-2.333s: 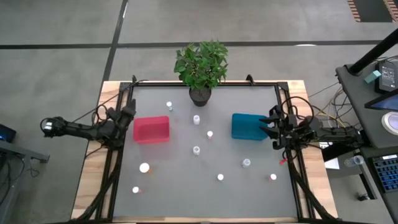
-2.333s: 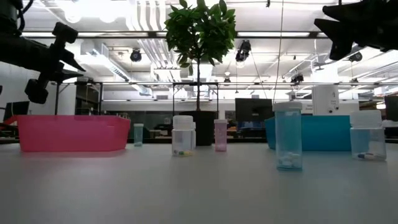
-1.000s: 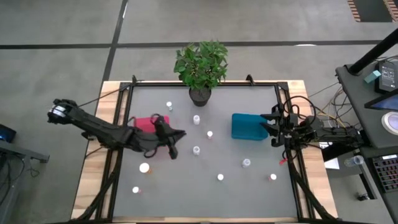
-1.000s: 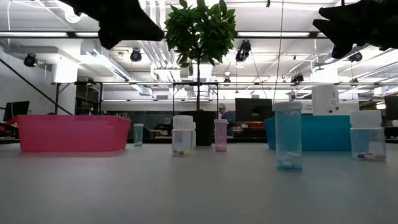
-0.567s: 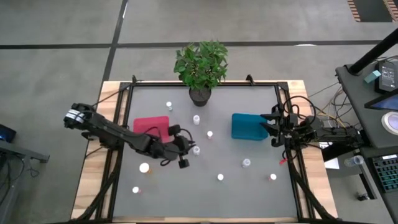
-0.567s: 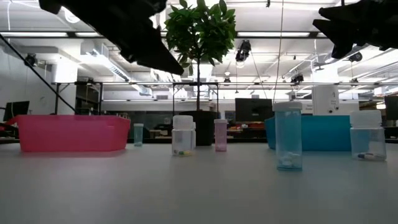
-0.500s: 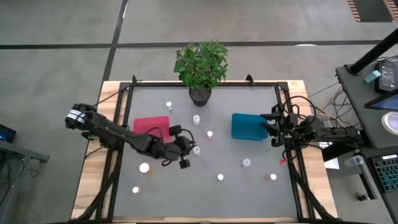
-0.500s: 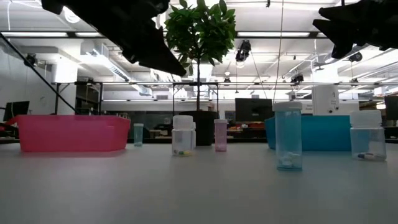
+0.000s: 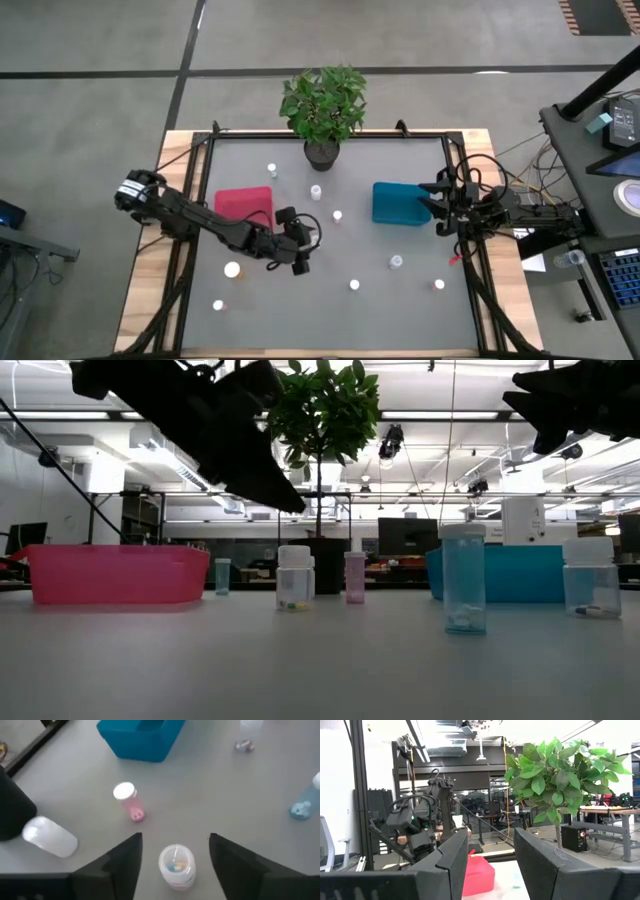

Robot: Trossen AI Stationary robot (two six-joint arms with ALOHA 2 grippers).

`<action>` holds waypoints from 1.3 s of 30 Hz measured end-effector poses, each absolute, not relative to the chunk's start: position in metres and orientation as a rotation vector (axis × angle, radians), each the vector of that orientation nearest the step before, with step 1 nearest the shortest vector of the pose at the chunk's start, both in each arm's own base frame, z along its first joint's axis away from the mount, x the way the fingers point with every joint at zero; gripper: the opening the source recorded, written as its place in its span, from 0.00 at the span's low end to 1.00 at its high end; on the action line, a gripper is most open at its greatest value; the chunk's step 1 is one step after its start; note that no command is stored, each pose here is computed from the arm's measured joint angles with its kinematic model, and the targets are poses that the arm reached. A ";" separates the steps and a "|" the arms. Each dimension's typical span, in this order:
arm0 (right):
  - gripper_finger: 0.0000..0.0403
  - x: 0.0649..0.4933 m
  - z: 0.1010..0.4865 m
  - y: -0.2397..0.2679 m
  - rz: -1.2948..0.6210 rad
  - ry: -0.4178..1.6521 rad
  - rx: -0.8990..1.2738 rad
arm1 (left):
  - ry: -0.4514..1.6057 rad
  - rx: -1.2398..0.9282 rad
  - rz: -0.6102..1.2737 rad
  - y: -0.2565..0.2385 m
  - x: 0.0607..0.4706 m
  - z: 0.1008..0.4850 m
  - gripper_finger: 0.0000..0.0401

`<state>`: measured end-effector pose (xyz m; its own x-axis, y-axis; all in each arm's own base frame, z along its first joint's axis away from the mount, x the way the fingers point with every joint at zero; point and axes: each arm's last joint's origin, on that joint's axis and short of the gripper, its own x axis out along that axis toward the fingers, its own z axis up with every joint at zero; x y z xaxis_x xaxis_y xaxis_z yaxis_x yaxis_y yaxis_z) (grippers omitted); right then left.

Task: Pick and place medicine bottles into bin by pill shape (circle, oval)
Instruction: Put the bottom left transparent capsule bottle into the blue bin

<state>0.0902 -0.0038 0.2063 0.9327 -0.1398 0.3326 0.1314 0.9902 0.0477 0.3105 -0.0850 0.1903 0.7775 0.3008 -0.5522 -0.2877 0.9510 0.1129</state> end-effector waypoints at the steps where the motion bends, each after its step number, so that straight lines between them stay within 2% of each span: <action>1: 0.37 0.090 0.206 -0.004 -0.139 -0.342 0.025 | 0.610 0.026 0.319 -0.085 0.311 0.187 0.57; 6: 0.37 0.090 0.206 -0.004 -0.138 -0.337 0.024 | 0.648 0.048 0.318 -0.086 0.314 0.175 0.61; 28: 0.37 0.091 0.205 -0.004 -0.139 -0.330 0.021 | 0.732 0.143 0.294 -0.083 0.325 0.149 0.61; 32: 0.37 0.091 0.205 -0.004 -0.154 -0.328 0.022 | 0.727 0.142 0.293 -0.083 0.324 0.151 0.55; 39: 0.37 0.091 0.205 -0.004 -0.156 -0.324 0.023 | 0.717 0.142 0.291 -0.083 0.324 0.154 0.34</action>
<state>0.0907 -0.0043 0.2047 0.9359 -0.1565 0.3157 0.1493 0.9877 0.0471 0.3241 -0.0828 0.1541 0.7158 0.3099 -0.6258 -0.2134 0.9503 0.2265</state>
